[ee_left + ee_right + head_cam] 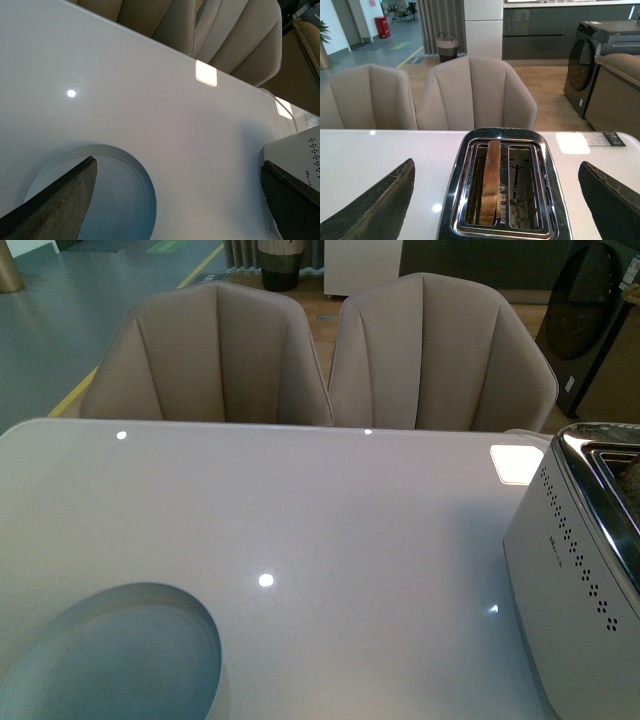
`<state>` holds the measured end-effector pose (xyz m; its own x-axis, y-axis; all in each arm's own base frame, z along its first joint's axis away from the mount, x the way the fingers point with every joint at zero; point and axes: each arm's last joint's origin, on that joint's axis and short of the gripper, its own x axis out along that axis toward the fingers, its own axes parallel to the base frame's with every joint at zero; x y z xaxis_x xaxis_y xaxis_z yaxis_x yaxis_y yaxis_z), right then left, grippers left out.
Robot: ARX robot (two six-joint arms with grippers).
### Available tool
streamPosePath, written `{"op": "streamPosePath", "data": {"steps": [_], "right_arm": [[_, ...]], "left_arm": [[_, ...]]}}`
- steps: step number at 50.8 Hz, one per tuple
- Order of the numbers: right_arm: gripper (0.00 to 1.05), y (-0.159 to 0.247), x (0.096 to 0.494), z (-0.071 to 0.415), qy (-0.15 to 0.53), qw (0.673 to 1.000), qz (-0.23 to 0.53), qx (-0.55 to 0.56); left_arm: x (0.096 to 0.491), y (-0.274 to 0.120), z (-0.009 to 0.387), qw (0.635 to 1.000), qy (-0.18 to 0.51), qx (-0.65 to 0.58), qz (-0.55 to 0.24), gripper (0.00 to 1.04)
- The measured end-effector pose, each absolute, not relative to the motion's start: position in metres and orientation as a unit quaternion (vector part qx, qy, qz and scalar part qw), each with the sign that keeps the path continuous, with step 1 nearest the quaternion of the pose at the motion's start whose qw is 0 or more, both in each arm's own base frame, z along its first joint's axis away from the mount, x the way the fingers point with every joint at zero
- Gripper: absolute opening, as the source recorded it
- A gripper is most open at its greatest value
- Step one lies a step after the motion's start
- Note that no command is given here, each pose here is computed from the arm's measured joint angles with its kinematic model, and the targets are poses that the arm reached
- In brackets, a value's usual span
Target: Left arm holds plate, right arm toasts bread
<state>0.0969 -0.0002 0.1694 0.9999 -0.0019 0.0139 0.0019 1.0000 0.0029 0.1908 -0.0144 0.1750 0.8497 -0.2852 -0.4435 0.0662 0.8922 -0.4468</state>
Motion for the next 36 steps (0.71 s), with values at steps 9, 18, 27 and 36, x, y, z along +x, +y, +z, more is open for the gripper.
{"op": "streamPosePath", "data": {"steps": [9,18,27,36], "right_arm": [[0.96,0.0,0.097,0.169,-0.007,1.0,-0.001,0.001],[0.96,0.0,0.097,0.169,-0.007,1.0,-0.001,0.001],[0.96,0.0,0.097,0.169,-0.007,1.0,-0.001,0.001],[0.96,0.0,0.097,0.169,-0.007,1.0,-0.001,0.001]], "left_arm": [[0.18,-0.027,0.18,0.98,0.141,-0.128,-0.058,0.85],[0.161,-0.017,0.182,1.0,0.0,-0.027,-0.005,0.5],[0.146,-0.004,0.174,1.0,0.006,-0.009,-0.01,0.09],[0.135,0.0,0.167,1.0,0.002,-0.007,-0.001,0.03]]}}
